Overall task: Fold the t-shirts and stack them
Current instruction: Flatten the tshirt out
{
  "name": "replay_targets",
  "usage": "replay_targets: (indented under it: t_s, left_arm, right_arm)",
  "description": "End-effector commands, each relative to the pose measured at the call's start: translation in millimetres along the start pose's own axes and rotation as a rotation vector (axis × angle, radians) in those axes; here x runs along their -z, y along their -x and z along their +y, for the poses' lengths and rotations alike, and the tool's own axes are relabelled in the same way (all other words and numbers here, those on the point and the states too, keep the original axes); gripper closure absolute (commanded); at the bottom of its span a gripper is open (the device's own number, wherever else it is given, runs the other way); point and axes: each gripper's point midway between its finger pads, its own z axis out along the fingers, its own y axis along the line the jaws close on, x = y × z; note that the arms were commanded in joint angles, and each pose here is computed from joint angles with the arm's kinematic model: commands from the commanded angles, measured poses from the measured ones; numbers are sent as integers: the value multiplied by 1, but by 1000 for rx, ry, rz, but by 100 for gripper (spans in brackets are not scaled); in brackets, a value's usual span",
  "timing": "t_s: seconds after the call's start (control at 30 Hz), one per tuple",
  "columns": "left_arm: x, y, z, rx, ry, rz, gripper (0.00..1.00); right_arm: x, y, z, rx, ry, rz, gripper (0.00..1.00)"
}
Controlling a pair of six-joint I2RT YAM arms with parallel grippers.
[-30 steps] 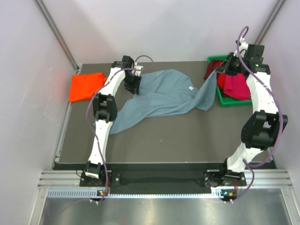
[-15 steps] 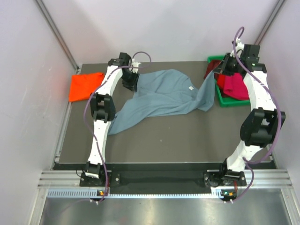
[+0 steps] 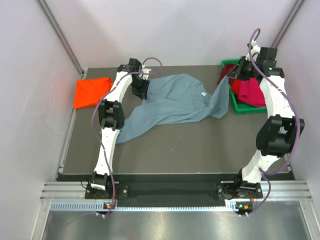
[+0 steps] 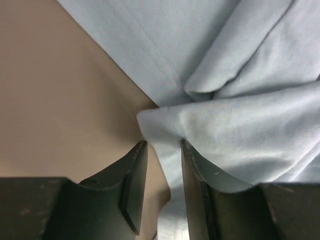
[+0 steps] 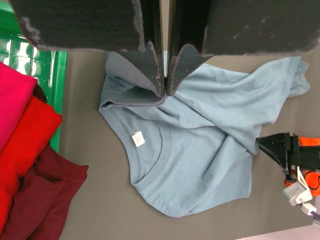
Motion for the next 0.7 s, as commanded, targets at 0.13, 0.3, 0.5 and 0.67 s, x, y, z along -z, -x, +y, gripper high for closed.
replay_targets:
  t_s: [0.13, 0.3, 0.5, 0.67]
  left_arm:
    - [-17, -1, 12, 4, 0, -1, 61]
    - [-24, -7, 11, 6, -5, 19, 61]
    - [-3, 9, 7, -11, 4, -34, 61]
    - [81, 33, -10, -40, 29, -151, 61]
  right_arm:
    - [7, 22, 11, 65, 9, -64, 100]
    - [5, 20, 12, 67, 9, -59, 100]
    - [4, 19, 12, 69, 7, -57, 100]
    - [4, 20, 12, 74, 7, -59, 100]
